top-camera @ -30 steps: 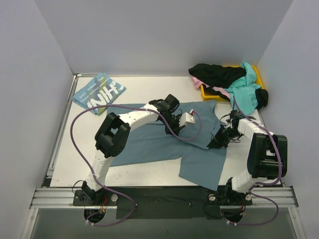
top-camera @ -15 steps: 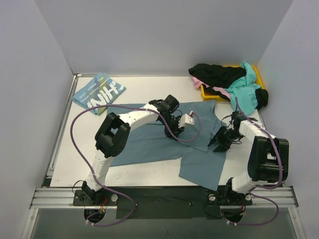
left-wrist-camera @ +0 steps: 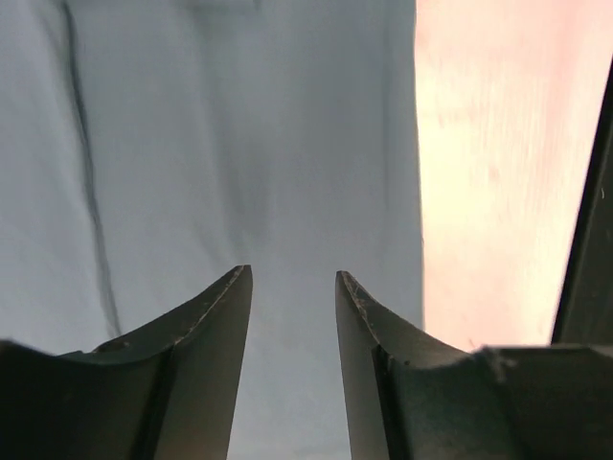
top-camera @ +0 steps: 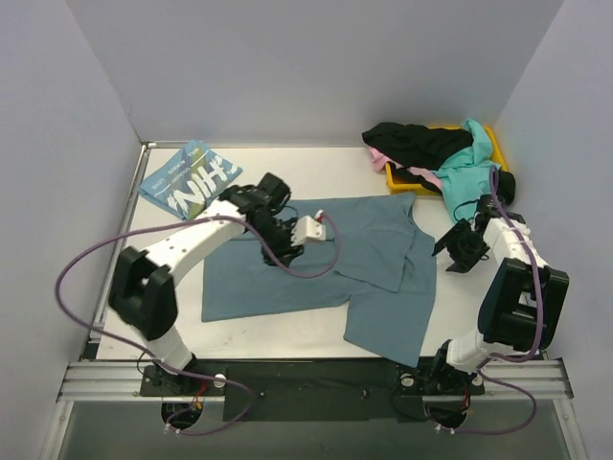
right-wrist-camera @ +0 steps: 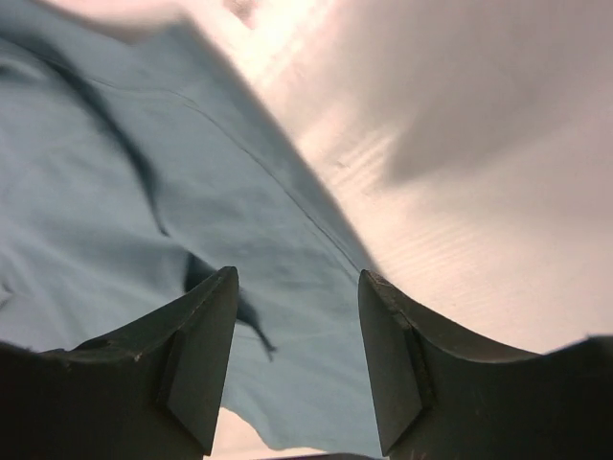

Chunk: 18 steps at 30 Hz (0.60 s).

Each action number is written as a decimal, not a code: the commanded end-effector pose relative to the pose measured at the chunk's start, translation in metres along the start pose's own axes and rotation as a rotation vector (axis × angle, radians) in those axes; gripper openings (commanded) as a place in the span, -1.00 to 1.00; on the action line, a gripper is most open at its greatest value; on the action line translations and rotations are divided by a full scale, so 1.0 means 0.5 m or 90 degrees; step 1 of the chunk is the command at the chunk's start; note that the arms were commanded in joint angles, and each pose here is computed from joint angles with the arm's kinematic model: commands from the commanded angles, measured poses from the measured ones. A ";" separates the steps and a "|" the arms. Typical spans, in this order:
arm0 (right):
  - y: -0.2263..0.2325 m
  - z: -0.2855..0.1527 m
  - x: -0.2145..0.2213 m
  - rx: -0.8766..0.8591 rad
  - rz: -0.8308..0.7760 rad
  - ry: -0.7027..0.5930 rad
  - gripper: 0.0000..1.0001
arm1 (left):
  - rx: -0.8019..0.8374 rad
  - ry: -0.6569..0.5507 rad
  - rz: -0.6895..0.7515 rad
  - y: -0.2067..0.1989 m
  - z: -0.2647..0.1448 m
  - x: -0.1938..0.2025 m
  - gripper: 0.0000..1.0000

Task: Fold and stack the t-shirts
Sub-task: Fold the flattened tshirt in 1/3 of the way, then grap the side of the flattened tshirt closest away from the robot with both arms

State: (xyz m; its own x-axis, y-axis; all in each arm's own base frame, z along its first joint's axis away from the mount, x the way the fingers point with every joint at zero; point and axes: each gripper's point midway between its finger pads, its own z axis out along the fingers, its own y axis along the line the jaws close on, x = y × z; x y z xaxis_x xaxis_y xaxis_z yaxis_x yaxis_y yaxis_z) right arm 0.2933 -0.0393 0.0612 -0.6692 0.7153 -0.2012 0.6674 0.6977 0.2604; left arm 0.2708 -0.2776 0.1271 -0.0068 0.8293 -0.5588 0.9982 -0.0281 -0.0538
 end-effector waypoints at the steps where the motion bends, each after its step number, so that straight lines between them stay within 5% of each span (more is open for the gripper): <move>1: -0.057 0.029 0.071 0.062 0.008 0.067 -0.03 | -0.012 0.124 -0.023 -0.089 -0.063 0.183 0.08; 6: -0.054 0.054 0.120 0.035 0.038 0.129 -0.26 | -0.019 0.190 -0.145 -0.152 -0.078 0.377 0.15; 12: -0.089 0.046 0.160 0.047 0.082 0.165 -0.99 | -0.061 0.242 -0.179 -0.190 -0.054 0.478 0.14; 18: -0.092 0.028 0.195 0.039 0.102 0.189 -1.00 | -0.079 0.286 -0.179 -0.224 -0.054 0.540 -0.84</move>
State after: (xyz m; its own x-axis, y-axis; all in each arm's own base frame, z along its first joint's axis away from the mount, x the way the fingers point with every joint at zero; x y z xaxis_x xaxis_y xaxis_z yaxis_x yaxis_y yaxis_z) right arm 0.2211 -0.0135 0.0057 -0.6344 0.7702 0.0663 0.7639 0.6114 0.2065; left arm 0.1571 -0.0531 0.0120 -0.2866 0.9445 -0.1605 0.9567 0.2734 -0.0998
